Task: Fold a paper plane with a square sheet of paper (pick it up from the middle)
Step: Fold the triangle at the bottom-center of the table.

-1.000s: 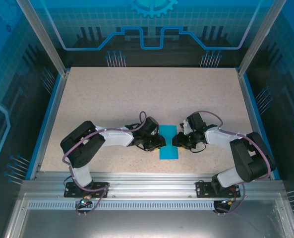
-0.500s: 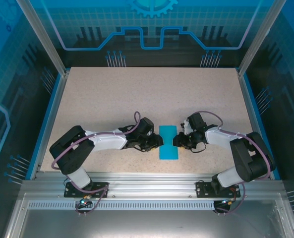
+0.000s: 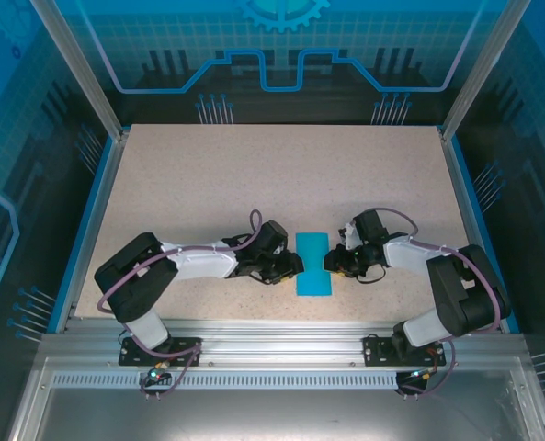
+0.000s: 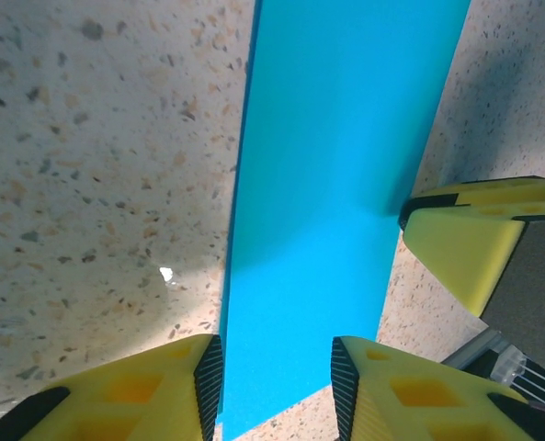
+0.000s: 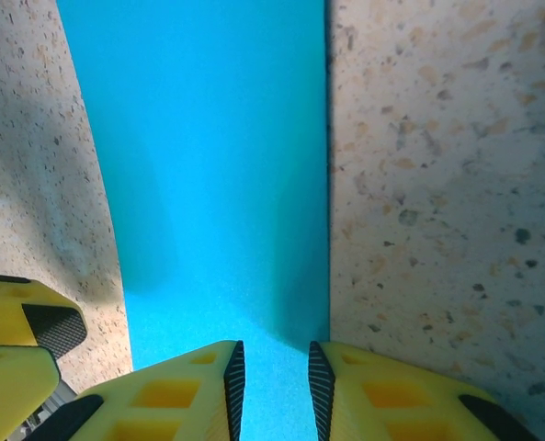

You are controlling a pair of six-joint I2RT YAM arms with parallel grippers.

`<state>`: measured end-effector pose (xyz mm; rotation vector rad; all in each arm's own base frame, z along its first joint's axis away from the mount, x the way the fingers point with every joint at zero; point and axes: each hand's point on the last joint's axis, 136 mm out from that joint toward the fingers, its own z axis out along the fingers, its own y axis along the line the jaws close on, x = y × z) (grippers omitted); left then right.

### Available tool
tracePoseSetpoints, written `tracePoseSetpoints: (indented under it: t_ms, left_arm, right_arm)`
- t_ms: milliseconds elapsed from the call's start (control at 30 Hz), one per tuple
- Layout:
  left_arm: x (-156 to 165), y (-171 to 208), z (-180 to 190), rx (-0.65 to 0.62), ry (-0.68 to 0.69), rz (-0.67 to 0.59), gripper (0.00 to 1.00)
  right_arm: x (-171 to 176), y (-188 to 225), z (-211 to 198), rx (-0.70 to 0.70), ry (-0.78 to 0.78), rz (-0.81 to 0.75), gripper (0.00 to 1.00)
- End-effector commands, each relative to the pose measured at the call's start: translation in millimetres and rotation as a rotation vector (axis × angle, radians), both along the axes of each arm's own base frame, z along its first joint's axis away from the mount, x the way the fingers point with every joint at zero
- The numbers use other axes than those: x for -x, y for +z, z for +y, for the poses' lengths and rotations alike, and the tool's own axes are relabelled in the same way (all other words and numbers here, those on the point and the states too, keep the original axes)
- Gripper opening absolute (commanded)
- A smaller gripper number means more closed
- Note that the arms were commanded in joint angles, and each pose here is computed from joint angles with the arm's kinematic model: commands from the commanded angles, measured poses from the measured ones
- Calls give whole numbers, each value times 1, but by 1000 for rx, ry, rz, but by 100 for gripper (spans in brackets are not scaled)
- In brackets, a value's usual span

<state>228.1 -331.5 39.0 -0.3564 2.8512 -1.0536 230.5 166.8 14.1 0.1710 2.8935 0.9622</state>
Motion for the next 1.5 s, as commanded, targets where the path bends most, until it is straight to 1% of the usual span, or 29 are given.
tracePoseSetpoints:
  t_ms: [0,167,333,567,733,1100,1333,1467]
  left_arm:
    - [13,-11,-1,-5,-2,56,40]
    - [24,-15,8,-37,27,72,42]
    - [33,-15,3,-53,4,79,42]
    - [40,-16,-1,-40,6,85,42]
    - [43,-12,-10,-1,-3,76,41]
    - [41,-14,-16,2,-6,76,40]
    - [32,2,-26,57,-9,23,39]
    - [27,3,-27,50,5,9,39]
  right_arm:
    - [12,-9,-7,11,-15,59,29]
    - [12,-8,-7,11,-18,54,30]
    - [12,-8,-7,9,-16,54,30]
    - [12,-9,-6,7,-13,55,30]
    - [12,-9,-6,5,-13,55,30]
    - [13,-8,-6,1,-9,53,30]
    - [12,-7,-6,-1,-8,51,30]
    - [12,-7,-5,0,-7,52,31]
